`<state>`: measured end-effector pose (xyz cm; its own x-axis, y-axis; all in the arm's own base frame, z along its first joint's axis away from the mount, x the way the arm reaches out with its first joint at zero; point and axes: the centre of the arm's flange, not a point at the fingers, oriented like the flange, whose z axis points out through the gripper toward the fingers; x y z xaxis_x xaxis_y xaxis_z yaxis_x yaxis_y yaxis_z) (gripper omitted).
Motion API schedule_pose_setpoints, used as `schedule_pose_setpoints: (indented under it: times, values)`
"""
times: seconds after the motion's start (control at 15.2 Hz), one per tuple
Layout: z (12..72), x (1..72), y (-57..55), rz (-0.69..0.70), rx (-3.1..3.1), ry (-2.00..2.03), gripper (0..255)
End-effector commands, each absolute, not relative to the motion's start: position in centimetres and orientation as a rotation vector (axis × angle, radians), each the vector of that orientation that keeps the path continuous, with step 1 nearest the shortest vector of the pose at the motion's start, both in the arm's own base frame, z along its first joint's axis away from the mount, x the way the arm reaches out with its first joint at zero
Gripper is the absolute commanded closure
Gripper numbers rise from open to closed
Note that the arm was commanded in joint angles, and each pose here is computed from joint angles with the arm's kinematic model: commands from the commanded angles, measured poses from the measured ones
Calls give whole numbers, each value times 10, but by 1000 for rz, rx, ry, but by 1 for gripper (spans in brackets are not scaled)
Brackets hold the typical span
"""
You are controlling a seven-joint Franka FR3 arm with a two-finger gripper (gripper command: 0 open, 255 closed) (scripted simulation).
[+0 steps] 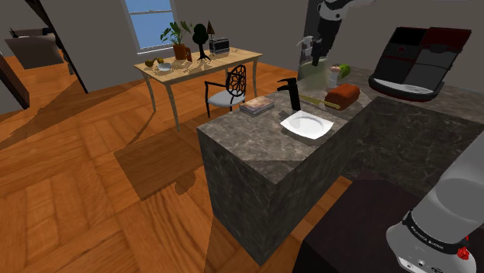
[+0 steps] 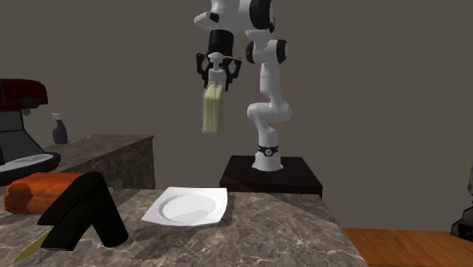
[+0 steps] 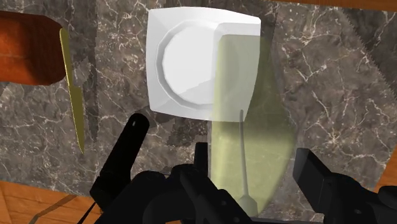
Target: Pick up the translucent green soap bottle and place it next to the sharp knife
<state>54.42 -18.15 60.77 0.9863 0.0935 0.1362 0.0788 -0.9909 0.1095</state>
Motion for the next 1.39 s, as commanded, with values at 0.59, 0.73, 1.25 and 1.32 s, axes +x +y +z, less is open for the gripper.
schedule_pose_setpoints:
  times: [0.59, 0.73, 1.25, 1.32]
  values:
    - [551, 541, -316, 217, 3026, 133, 255]
    - [541, 541, -340, 217, 3026, 133, 255]
    - [498, 539, -437, 217, 3026, 133, 255]
    - [493, 539, -449, 217, 3026, 133, 255]
